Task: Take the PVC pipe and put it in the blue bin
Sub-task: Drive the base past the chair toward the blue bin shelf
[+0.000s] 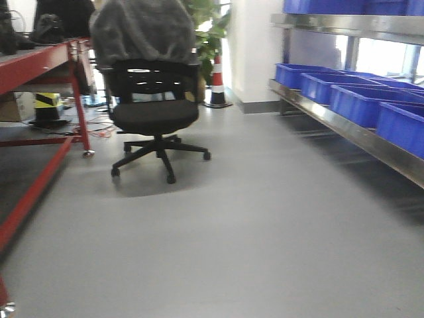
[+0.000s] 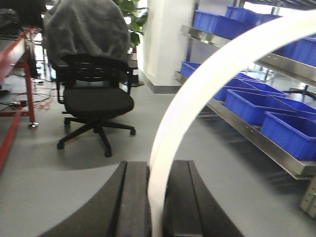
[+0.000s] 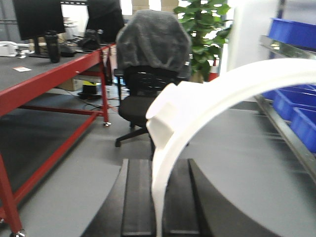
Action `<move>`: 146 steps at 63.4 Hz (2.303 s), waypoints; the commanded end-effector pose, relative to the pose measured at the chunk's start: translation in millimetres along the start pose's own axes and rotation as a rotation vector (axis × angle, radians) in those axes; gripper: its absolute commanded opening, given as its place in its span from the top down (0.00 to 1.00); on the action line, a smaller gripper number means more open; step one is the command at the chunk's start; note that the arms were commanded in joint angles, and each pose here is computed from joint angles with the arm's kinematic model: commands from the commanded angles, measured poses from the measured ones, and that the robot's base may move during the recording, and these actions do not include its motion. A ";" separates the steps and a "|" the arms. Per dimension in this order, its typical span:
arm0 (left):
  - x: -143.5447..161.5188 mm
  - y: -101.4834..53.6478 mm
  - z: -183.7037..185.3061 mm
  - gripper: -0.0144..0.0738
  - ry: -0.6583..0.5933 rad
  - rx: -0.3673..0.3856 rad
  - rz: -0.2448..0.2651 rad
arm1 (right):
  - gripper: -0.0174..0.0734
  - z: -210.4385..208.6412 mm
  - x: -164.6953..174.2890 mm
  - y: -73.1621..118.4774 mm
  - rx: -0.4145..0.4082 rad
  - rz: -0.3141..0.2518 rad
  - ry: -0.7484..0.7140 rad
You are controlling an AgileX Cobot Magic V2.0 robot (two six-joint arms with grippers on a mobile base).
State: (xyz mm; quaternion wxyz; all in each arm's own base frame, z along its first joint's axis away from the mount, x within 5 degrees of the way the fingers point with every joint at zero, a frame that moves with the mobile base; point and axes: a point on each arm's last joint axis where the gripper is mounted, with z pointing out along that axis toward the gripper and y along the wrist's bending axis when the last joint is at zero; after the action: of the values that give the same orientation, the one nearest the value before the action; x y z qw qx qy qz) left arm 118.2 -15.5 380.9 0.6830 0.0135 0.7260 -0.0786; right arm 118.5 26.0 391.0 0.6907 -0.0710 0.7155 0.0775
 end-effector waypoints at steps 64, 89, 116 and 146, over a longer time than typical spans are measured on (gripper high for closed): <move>-2.8 -0.3 -0.9 0.96 -0.029 0.003 -0.004 | 0.99 -1.2 -2.5 -0.1 0.001 -0.016 -0.032; -2.8 -0.3 -0.9 0.96 -0.029 0.003 -0.004 | 0.99 -1.2 -2.5 -0.1 0.001 -0.016 -0.032; -2.8 -0.3 -0.9 0.96 -0.029 0.003 -0.004 | 0.99 -1.2 -2.5 -0.1 0.001 -0.016 -0.032; -2.8 -0.3 -0.9 0.96 -0.029 0.003 -0.004 | 0.99 -1.2 -2.5 -0.1 0.001 -0.016 -0.032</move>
State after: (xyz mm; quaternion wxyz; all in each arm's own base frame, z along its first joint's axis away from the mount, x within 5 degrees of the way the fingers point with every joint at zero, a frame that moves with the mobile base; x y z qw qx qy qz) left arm 118.3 -15.5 381.0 0.6837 0.0135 0.7254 -0.0787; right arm 118.5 26.1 391.1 0.6914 -0.0710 0.7148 0.0776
